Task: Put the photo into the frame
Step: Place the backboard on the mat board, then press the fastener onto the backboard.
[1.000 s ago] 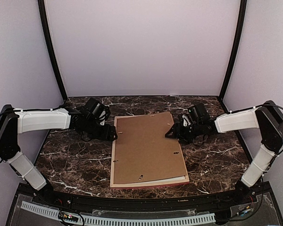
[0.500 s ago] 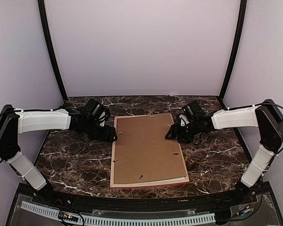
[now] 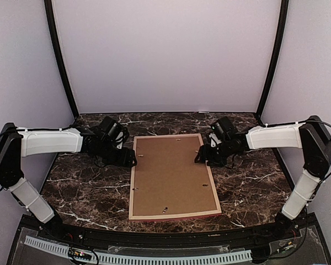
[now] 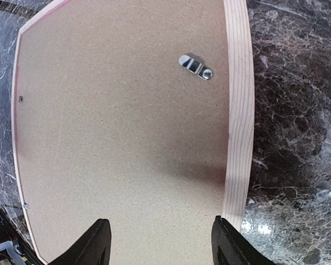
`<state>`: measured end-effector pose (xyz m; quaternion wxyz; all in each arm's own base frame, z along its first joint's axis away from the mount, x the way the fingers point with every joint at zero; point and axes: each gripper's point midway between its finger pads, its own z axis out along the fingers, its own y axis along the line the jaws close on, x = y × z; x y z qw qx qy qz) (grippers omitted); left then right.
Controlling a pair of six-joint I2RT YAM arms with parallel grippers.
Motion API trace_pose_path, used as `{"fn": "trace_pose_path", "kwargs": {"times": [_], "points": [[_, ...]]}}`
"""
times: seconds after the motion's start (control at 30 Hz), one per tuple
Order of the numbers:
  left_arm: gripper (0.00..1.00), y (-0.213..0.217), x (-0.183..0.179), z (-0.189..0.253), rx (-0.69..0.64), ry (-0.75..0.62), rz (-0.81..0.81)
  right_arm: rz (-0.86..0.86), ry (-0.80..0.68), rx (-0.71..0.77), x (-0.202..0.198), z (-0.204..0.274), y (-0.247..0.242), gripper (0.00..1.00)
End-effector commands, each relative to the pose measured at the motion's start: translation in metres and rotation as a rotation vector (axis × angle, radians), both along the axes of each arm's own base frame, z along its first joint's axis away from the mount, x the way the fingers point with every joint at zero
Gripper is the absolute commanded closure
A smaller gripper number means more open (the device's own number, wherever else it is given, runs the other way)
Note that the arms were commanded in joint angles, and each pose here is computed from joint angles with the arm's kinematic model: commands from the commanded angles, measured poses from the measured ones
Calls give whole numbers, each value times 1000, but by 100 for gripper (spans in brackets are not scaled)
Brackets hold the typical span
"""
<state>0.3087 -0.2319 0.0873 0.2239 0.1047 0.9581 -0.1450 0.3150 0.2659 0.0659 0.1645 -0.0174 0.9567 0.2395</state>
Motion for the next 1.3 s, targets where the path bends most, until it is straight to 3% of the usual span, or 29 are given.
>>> {"fn": "trace_pose_path", "kwargs": {"times": [0.0,0.33,0.63,1.0,1.27], "points": [[18,4,-4,-1,9,2,-9,5,-38,-25,7,8,3,37],[18,6,-6,1,23,8,-19,-5,-93,-84,9,16,-10,37],[19,0,-46,-13,-21,113,-126,-5,-72,-137,-2,-2,-23,38],[19,-29,-85,-7,-48,60,-275,-2,-36,-161,-11,-22,-31,53],[19,-42,-89,-15,-34,76,-338,10,-17,-146,-14,-31,-27,63]]}}
